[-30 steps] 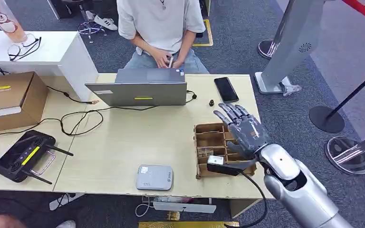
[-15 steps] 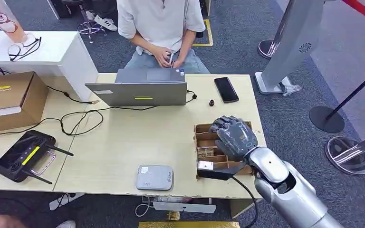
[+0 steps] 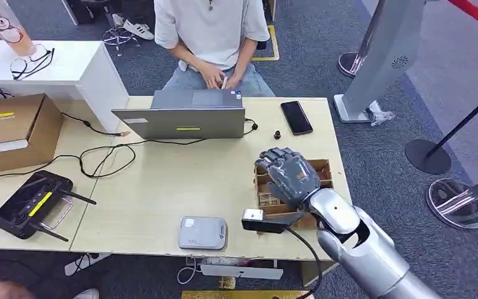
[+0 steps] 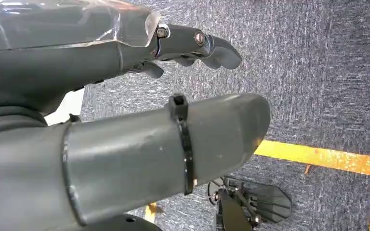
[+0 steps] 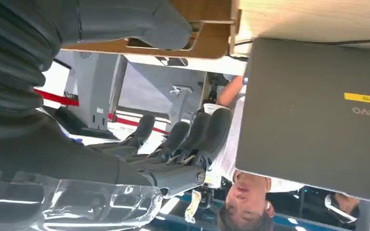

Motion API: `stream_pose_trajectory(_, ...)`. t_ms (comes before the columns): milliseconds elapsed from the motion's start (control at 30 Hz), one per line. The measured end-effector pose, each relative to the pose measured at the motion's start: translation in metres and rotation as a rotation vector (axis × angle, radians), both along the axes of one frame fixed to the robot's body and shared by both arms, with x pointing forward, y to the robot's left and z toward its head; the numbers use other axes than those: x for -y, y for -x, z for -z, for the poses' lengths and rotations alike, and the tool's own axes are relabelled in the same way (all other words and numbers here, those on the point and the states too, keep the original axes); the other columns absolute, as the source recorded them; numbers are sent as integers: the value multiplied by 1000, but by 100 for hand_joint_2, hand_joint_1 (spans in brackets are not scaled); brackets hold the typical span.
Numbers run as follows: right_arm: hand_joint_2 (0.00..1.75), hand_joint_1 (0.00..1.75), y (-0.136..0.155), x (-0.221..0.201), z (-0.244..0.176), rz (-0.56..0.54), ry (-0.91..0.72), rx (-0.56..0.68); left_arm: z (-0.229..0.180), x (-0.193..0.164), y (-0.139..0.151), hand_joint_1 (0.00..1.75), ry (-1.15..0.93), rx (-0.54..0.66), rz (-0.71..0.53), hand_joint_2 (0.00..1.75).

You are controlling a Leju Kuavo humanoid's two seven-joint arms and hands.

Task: Pass the card to the sensor for recognition and then transmit it.

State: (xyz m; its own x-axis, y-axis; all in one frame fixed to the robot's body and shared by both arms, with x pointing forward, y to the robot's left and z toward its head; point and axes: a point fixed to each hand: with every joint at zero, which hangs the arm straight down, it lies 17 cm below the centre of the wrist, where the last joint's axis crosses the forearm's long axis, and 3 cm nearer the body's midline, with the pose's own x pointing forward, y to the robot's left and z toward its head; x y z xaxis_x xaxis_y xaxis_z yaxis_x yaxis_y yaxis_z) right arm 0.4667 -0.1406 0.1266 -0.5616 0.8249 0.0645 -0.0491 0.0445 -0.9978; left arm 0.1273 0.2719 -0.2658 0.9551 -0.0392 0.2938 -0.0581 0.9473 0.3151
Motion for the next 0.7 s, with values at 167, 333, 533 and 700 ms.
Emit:
stream_pose_trajectory(167, 175, 68, -4, -7, 2, -6, 5, -8, 0, 0, 0, 0, 0, -3, -1, 0)
stream_pose_trajectory(333, 175, 70, -10, -8, 6, -1, 17, -22, 0, 0, 1, 0, 1, -8, -2, 0)
stream_pose_trajectory(533, 175, 70, -18, -5, 13, 13, 32, -39, 0, 1, 1, 0, 2, -8, -3, 0)
stream_pose_trajectory(700, 175, 73, -24, 2, 19, 31, 44, -50, 0, 1, 1, 0, 2, -9, -3, 0)
